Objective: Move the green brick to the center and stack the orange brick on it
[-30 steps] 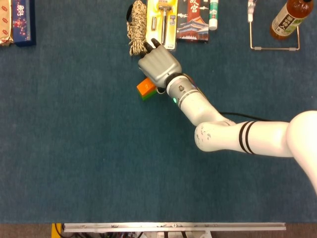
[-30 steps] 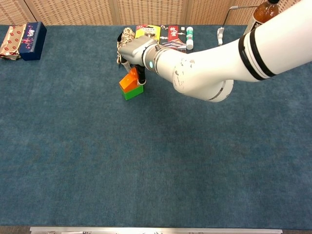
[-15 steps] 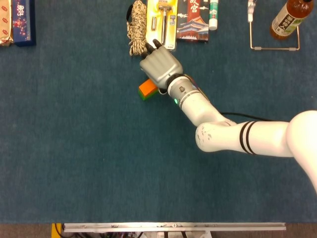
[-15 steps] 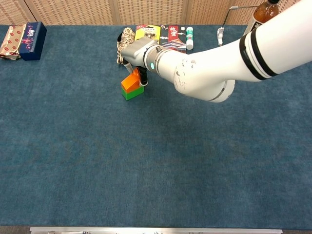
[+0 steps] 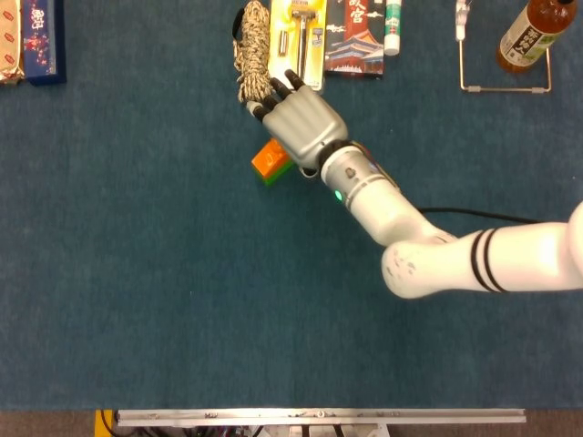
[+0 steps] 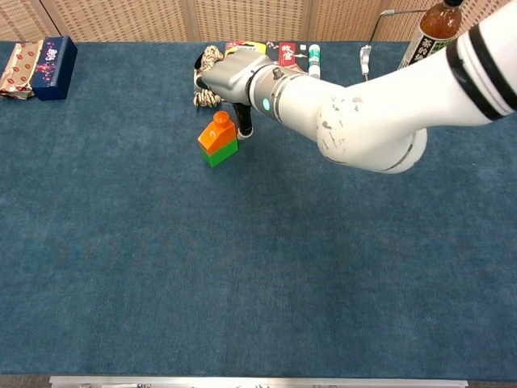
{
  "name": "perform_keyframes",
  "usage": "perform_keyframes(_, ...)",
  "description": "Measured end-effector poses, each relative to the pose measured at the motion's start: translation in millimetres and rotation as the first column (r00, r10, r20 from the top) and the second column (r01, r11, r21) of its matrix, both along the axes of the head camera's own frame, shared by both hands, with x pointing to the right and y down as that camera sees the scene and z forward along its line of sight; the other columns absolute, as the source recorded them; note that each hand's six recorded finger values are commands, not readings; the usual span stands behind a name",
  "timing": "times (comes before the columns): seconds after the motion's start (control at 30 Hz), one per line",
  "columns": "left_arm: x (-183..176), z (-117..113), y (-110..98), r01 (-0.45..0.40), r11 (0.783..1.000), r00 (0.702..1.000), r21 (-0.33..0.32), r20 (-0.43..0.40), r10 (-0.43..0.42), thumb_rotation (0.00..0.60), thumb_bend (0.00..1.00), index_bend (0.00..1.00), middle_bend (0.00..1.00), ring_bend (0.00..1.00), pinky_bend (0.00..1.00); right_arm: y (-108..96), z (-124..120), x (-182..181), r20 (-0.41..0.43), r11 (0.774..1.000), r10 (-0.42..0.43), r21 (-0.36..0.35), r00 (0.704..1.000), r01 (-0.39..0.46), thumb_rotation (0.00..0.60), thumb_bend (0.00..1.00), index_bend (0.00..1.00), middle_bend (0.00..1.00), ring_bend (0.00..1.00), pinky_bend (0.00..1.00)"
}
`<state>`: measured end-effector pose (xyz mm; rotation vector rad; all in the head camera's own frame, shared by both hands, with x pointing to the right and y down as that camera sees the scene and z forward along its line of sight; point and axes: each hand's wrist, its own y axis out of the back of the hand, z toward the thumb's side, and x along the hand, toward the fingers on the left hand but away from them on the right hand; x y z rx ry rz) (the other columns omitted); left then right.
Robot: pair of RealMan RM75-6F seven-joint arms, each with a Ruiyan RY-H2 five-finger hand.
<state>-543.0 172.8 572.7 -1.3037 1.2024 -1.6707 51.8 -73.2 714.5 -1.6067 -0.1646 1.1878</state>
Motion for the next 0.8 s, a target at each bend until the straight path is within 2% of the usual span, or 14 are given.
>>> perform_keyframes(0.2, 13, 0, -8, -0.036, 0.999, 0.999, 0.007, -0.006, 0.036, 0.6, 0.29, 0.27, 0.17, 0.1, 0.15, 6, -28, 30, -0.021, 0.996, 0.02, 0.089, 1.0, -0.018, 0.6, 0.14, 0.19, 0.23, 0.04, 0.06)
perform_keyframes(0.3, 22, 2, -16, -0.063, 0.998, 0.998, 0.006, -0.006, 0.063, 0.6, 0.29, 0.27, 0.17, 0.1, 0.15, 8, -45, 56, -0.03, 0.987, 0.054, 0.155, 0.998, -0.049, 0.6, 0.14, 0.19, 0.23, 0.04, 0.06)
perform_keyframes(0.53, 50, 12, -38, -0.129, 0.992, 0.991, -0.008, -0.032, 0.129, 0.6, 0.29, 0.27, 0.17, 0.1, 0.15, 15, -87, 133, -0.021, 0.947, 0.131, 0.297, 0.991, -0.119, 0.6, 0.14, 0.19, 0.23, 0.04, 0.06)
perform_keyframes(0.8, 83, 17, -63, -0.195, 0.981, 0.978, 0.003, -0.077, 0.195, 0.6, 0.29, 0.27, 0.17, 0.1, 0.16, 38, -113, 213, -0.002, 0.902, 0.218, 0.382, 0.976, -0.201, 0.6, 0.14, 0.19, 0.24, 0.04, 0.06)
